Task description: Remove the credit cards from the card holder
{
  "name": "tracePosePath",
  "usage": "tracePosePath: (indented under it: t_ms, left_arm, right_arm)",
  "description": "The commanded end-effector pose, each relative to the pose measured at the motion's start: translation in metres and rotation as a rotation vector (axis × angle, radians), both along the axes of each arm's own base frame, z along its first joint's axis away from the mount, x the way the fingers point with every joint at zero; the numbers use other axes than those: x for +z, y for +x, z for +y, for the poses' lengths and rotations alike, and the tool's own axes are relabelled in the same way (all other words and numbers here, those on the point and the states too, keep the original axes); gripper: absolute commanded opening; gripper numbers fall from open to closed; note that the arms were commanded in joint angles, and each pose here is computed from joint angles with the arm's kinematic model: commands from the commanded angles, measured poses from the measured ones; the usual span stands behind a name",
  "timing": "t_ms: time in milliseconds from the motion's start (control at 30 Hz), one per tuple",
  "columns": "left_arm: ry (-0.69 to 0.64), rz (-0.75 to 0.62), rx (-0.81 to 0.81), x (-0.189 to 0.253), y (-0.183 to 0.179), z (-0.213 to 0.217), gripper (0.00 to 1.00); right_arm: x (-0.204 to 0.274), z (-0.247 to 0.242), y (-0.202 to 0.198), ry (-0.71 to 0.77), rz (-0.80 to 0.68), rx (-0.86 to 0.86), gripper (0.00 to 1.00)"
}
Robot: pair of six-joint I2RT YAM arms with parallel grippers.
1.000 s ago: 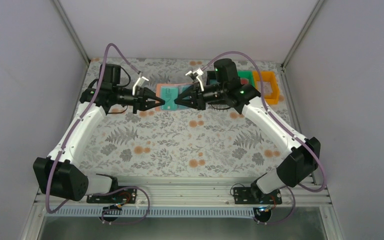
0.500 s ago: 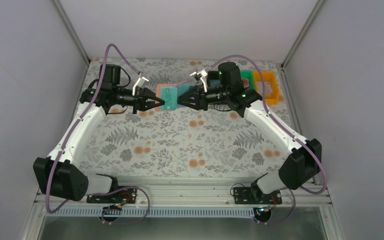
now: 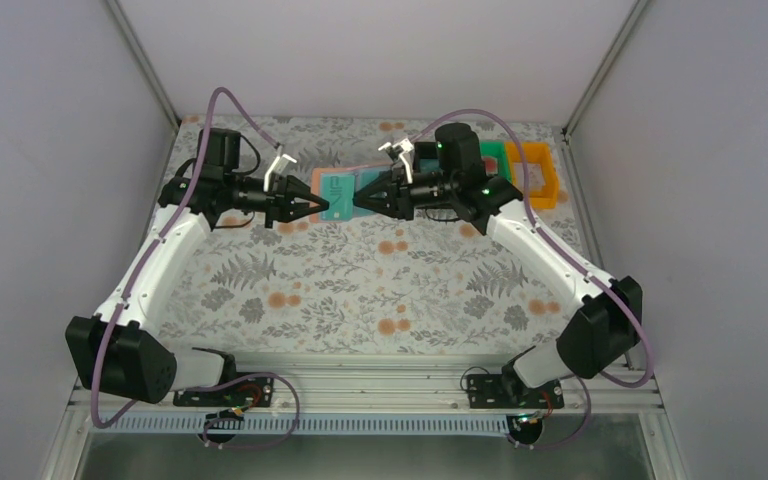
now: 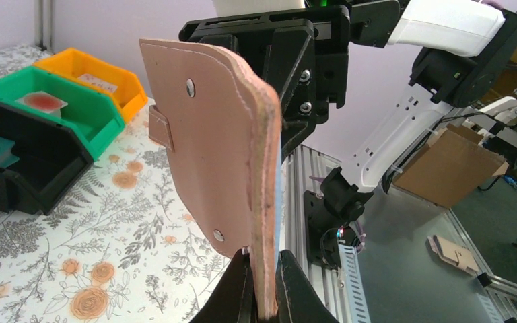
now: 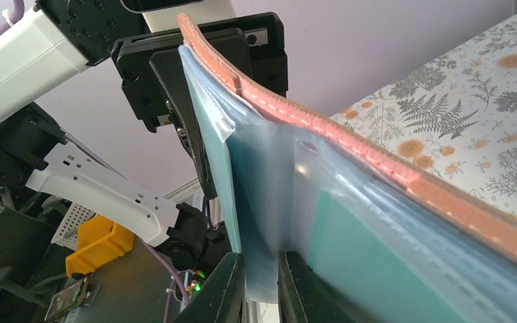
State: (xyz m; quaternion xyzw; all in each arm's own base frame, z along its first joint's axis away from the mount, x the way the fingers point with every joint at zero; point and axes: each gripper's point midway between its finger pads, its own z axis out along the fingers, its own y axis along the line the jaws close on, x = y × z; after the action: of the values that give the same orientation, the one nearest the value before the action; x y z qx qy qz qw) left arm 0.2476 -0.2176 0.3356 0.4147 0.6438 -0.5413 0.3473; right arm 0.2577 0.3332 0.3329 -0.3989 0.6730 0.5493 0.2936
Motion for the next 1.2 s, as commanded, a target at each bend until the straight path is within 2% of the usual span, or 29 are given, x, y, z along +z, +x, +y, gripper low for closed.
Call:
tracePosePath:
  t_ms: [0, 467, 633, 733, 833, 933, 1033, 1167]
  left_arm:
    - [-0.058, -0.048, -0.066, 0.015, -0.016, -0.002, 0.03]
    - [-0.065, -0.041, -0.077, 0.012, -0.019, -0.002, 0.02]
    - [-0.067, -0.043, -0.079, 0.013, -0.02, -0.001, 0.02]
    - [-0.063, -0.043, -0.077, 0.012, -0.019, -0.002, 0.03]
    - [-0.052, -0.045, -0.065, 0.01, -0.018, -0.001, 0.15]
    - [-0.05, -0.042, -0.064, 0.008, -0.018, -0.001, 0.19]
    - [-0.05, -0.04, -0.066, 0.007, -0.018, -0.001, 0.17]
    - [-0.051, -0.04, -0.067, 0.008, -0.018, -0.001, 0.06]
  right_arm:
    - [0.007, 0.008, 0.007, 0.007, -0.041, -0.015, 0.18]
    - [0.017, 0.031, -0.008, 0.053, -0.069, 0.063, 0.17]
    - [0.019, 0.029, -0.016, 0.064, -0.092, 0.085, 0.05]
    - [0.02, 0.026, -0.021, 0.061, -0.099, 0.096, 0.04]
    - [0.015, 0.018, -0.017, 0.022, -0.124, 0.064, 0.04]
    - [0.01, 0.011, -0.015, -0.022, -0.13, 0.041, 0.04]
    - [0.01, 0.006, -0.017, -0.041, -0.139, 0.037, 0.04]
    - [0.011, 0.002, -0.016, -0.06, -0.151, 0.018, 0.04]
